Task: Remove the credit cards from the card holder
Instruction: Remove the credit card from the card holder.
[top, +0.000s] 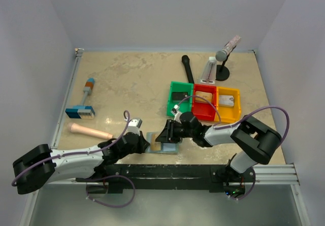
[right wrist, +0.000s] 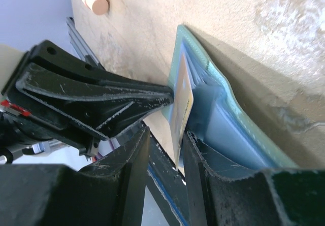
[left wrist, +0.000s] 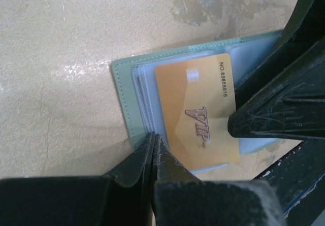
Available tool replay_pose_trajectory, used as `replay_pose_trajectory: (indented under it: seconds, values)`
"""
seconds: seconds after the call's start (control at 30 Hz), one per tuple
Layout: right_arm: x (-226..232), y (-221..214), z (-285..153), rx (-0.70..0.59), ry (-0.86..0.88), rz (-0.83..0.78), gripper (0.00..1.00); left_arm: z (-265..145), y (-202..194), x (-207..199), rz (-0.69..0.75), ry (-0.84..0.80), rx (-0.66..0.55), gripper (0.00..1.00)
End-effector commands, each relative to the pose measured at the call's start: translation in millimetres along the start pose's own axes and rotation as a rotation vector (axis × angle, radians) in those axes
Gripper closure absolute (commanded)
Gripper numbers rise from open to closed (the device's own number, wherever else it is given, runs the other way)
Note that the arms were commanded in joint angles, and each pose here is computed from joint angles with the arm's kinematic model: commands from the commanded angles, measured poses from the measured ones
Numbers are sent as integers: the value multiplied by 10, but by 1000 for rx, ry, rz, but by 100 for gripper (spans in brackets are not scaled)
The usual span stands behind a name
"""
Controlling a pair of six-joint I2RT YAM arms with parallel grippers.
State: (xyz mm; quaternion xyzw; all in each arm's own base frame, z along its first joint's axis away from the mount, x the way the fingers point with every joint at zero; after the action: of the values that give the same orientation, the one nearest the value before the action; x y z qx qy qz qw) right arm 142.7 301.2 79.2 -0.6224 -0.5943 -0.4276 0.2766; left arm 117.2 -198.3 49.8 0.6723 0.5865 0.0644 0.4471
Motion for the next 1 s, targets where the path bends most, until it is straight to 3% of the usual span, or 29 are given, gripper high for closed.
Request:
replay_pose_trajectory:
  seconds: [0.0,0.97]
  values:
    - [240,153,-1,-69,100,-10,64,-33,-157,76,30,-12,62,100]
    - [253,-12,240,163,25,-37,62,-2,-140,15,32,-46,54,100]
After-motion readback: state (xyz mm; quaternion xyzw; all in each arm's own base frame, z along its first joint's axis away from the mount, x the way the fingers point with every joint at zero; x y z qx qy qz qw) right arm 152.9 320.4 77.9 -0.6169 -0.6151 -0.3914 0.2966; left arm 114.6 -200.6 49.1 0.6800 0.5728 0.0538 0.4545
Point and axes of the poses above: each gripper's point midway between its finger pads, its own z axis out along the fingers, its own x axis along the line the jaws close on, y = z × x, the point moved 5 cm from there along -z, back along the fingers, and after that the axes turned 4 degrees about z, right-handed, at the moved point
